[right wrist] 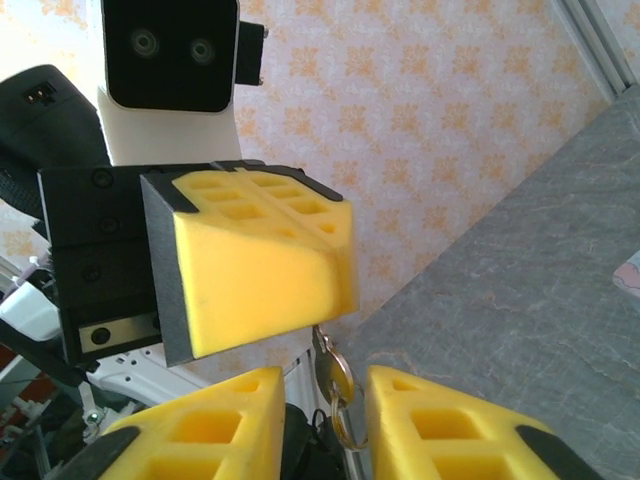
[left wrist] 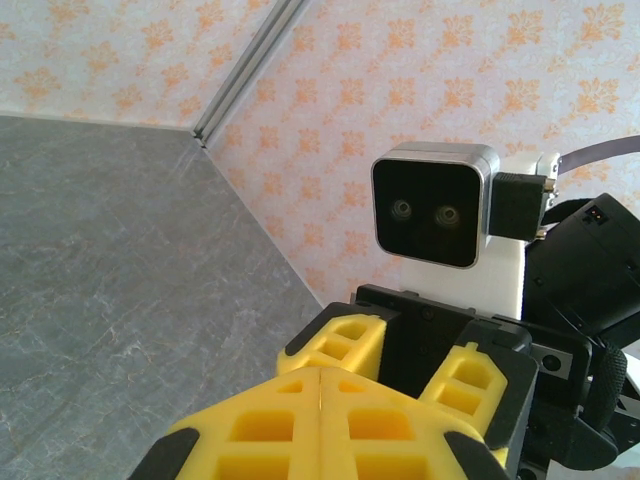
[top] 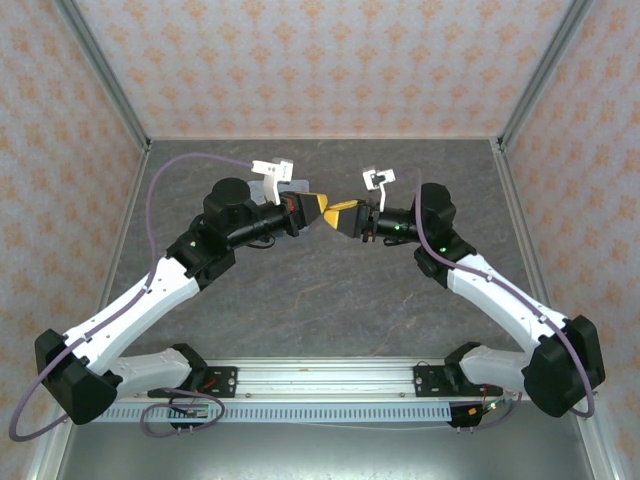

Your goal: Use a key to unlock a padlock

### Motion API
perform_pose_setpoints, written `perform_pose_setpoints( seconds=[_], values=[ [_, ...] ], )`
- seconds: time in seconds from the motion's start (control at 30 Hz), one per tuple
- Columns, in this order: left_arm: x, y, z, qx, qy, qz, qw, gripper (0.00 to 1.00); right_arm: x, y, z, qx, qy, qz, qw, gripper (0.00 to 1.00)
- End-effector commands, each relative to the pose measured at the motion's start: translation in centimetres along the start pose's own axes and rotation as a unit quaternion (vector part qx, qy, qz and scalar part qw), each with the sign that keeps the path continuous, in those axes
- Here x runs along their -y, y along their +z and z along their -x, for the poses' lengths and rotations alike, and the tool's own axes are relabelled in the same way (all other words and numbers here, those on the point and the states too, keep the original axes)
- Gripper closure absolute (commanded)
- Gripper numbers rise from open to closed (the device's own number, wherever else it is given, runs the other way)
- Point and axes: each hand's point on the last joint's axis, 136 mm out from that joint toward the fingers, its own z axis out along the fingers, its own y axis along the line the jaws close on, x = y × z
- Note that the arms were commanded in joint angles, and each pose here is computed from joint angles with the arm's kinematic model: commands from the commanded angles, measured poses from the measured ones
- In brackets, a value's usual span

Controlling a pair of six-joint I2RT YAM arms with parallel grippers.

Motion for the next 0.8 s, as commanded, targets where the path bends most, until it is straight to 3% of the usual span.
perform_pose_setpoints(
  seconds=[0.0,0.2,0.37,0.53,0.77],
  values=[
    [0.3,0.0,0.2,0.006,0.001,-0.014,1.0,1.0,-1.9,-0.1,1.7,0.016,-0.034,0.027,0.999,0.78],
    [0.2,0.0,0.3,0.009,0.001,-0.012,1.0,1.0,-1.5,-0.1,1.1,0.006,-0.029,0.023,0.999,0.93],
    [0.0,-0.3,0.6,0.013,0.006,0.002,1.0,1.0,-0.4,-0.2,0.2,0.0,-0.021,0.002,1.0,0.99],
    [-1.9,-1.7,1.2,0.03,0.004,0.054,0.998,0.57,1.9,-0.6,-0.7,-0.01,-0.012,-0.056,0.998,1.0],
    [-10.0,-5.0,0.1,0.049,-0.077,0.162,0.983,0.21,7.4,-0.3,-3.0,-0.048,0.032,-0.151,0.987,1.0]
  ],
)
